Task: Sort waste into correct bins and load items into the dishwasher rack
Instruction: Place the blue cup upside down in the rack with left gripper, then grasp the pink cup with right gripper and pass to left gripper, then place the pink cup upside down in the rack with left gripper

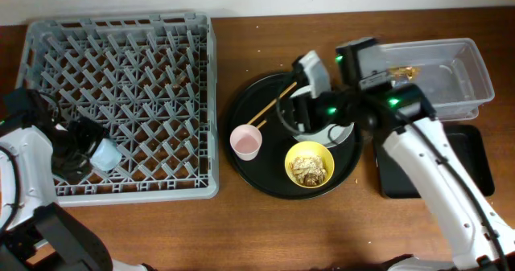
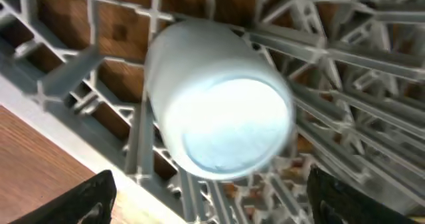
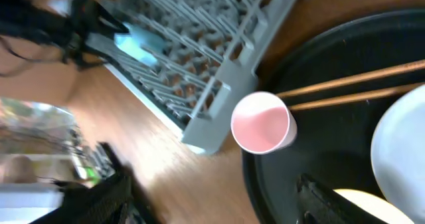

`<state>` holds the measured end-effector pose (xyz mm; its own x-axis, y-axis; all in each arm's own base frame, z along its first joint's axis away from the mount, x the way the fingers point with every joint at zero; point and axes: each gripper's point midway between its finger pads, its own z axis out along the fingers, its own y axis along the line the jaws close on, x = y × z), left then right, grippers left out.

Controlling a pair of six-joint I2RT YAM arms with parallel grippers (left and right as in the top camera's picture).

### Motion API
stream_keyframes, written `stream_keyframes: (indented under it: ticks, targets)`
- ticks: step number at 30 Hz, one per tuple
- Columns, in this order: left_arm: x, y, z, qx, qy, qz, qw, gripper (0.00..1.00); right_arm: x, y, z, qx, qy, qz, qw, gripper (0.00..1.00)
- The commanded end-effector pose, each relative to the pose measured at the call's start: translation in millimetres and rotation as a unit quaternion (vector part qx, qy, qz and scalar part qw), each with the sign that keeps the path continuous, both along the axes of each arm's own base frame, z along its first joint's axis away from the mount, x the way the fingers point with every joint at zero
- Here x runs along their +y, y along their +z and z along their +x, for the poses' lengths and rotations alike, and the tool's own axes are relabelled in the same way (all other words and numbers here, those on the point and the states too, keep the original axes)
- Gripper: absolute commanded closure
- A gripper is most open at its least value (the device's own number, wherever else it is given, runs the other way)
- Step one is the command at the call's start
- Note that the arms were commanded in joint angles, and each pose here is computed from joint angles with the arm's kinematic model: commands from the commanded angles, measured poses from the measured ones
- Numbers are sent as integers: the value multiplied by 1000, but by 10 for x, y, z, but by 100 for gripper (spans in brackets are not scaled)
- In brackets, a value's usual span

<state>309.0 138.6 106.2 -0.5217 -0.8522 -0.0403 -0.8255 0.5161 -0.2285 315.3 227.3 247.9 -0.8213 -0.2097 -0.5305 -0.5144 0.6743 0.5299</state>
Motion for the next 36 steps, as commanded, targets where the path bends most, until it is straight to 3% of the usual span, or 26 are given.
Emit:
stream_keyframes:
  ticks: [1, 3, 4, 5, 7, 8, 9, 10, 11, 13, 15, 16, 18, 19, 20, 22, 26, 27, 36]
  targets:
    - [-48, 502, 143, -42, -33, 4, 999, 7, 78, -571, 41, 3, -40, -133, 990, 28]
    - [-277, 794, 263, -82, -108, 16, 991, 7, 182, -905, 189, -9, -64, -194, 979, 30]
    - [-529, 965, 374, -129, -183, 9, 975, 8, 285, -1095, 271, -12, -62, -206, 976, 33]
    - [-851, 1144, 473, -188, -270, -6, 944, 8, 304, -1329, 399, -7, -77, -222, 972, 35]
    - [-1243, 1291, 506, -237, -343, -47, 908, 7, 232, -1688, 557, 13, -106, -246, 963, 39]
    - [-1336, 1303, 497, -239, -352, -59, 903, 6, 195, -1844, 567, 34, -116, -252, 960, 57]
    - [-1456, 1320, 480, -242, -363, -75, 897, 5, 208, -1937, 542, 53, -109, -246, 962, 80]
    - [-1629, 1386, 476, -259, -380, -103, 882, 5, 254, -1935, 519, 62, -101, -232, 965, 96]
    - [-1790, 1467, 477, -282, -403, -125, 862, 5, 280, -1896, 516, 63, -98, -224, 968, 96]
    - [-2127, 1679, 461, -329, -435, -184, 817, 1, 286, -1531, 560, 53, -100, -189, 975, 96]
    - [-2306, 1922, 443, -378, -448, -239, 774, 1, 309, -850, 532, 23, -59, -111, 992, 96]
    - [-2344, 1997, 437, -393, -451, -254, 760, 1, 373, -347, 435, 1, -6, -27, 1000, 96]
    - [-2459, 2217, 345, -422, -453, -315, 719, 1, 413, 531, 105, -68, 123, 131, 981, 96]
    - [-2515, 2328, 290, -435, -455, -344, 697, 1, 373, 755, 11, -86, 152, 172, 969, 96]
    - [-2601, 2494, 200, -453, -459, -385, 661, 1, 373, 952, -92, -95, 188, 219, 952, 96]
    - [-2760, 2626, 76, -456, -470, -426, 624, 2, 403, 1139, -183, -116, 232, 263, 929, 96]
    - [-3196, 2630, -154, -423, -513, -459, 590, 3, 409, 1068, -66, -127, 214, 244, 937, 96]
    - [-3273, 2630, -203, -417, -520, -464, 583, 7, 404, 1013, 2, -129, 201, 232, 943, 96]
    - [-3389, 2639, -288, -410, -534, -470, 571, 32, 454, 1056, 182, -125, 177, 244, 945, 96]
